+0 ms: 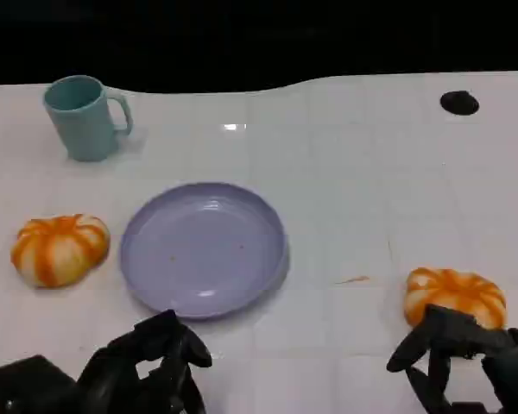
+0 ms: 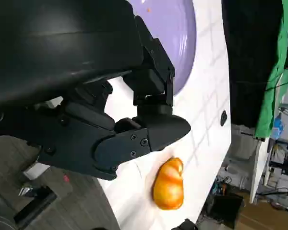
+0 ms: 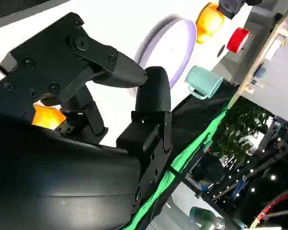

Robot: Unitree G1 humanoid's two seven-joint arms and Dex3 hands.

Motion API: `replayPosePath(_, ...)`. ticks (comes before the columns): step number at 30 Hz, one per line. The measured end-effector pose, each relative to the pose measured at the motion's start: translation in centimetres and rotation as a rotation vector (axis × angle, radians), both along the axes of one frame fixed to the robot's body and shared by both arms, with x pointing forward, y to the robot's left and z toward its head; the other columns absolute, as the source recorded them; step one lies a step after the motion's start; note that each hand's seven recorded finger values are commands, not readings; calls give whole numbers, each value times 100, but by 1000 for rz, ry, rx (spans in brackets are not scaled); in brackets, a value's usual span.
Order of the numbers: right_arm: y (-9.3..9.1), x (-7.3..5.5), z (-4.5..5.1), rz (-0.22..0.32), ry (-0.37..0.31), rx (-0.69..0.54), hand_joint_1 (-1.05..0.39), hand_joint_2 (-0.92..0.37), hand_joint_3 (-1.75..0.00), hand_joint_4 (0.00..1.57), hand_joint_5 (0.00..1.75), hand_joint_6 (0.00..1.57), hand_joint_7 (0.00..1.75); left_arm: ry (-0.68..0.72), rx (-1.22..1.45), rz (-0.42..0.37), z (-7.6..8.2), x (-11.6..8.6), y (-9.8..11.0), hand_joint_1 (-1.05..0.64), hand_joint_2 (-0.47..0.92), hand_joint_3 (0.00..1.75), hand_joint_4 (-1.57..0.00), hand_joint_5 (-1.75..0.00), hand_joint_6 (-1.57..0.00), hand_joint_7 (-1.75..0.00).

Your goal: Grasp the bread from the table and place it into the plate.

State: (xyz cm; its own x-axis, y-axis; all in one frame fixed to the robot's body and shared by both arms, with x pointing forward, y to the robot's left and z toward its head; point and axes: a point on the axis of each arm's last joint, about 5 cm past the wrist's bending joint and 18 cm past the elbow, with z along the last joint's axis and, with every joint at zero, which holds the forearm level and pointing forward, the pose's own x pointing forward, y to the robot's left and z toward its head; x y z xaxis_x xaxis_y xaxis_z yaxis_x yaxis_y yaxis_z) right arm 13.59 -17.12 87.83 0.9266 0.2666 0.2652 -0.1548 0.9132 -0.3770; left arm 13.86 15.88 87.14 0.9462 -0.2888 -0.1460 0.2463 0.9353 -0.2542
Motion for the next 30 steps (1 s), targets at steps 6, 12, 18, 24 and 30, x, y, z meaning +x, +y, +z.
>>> replayPosePath(6, 1, -3, 2, 0, -1, -1, -26, -48, -112, 82, 175, 79, 129, 0, 1, 0, 0, 0, 3, -70, 83, 72, -84, -175, -69, -149)
replayPosePath(12, 2, -3, 2, 1, -1, -4, -26, -48, -112, 82, 175, 79, 128, -18, 1, -4, -1, 0, 13, -70, 84, 70, -84, -175, -69, -148)
replayPosePath(18, 2, -4, 2, 1, -1, -4, -25, -48, -113, 81, 175, 79, 129, -21, 2, -7, -2, 0, 17, -70, 85, 68, -83, -175, -69, -148)
replayPosePath(24, 2, -4, 2, 1, -1, -5, -25, -48, -113, 80, 175, 78, 128, -19, -2, -10, -8, -1, 18, -70, 86, 68, -84, -175, -69, -149)
replayPosePath(30, 3, -3, 2, 1, -1, -5, -25, -48, -112, 82, 175, 78, 128, -19, -4, -9, -8, -1, 18, -69, 86, 67, -83, -175, -69, -149)
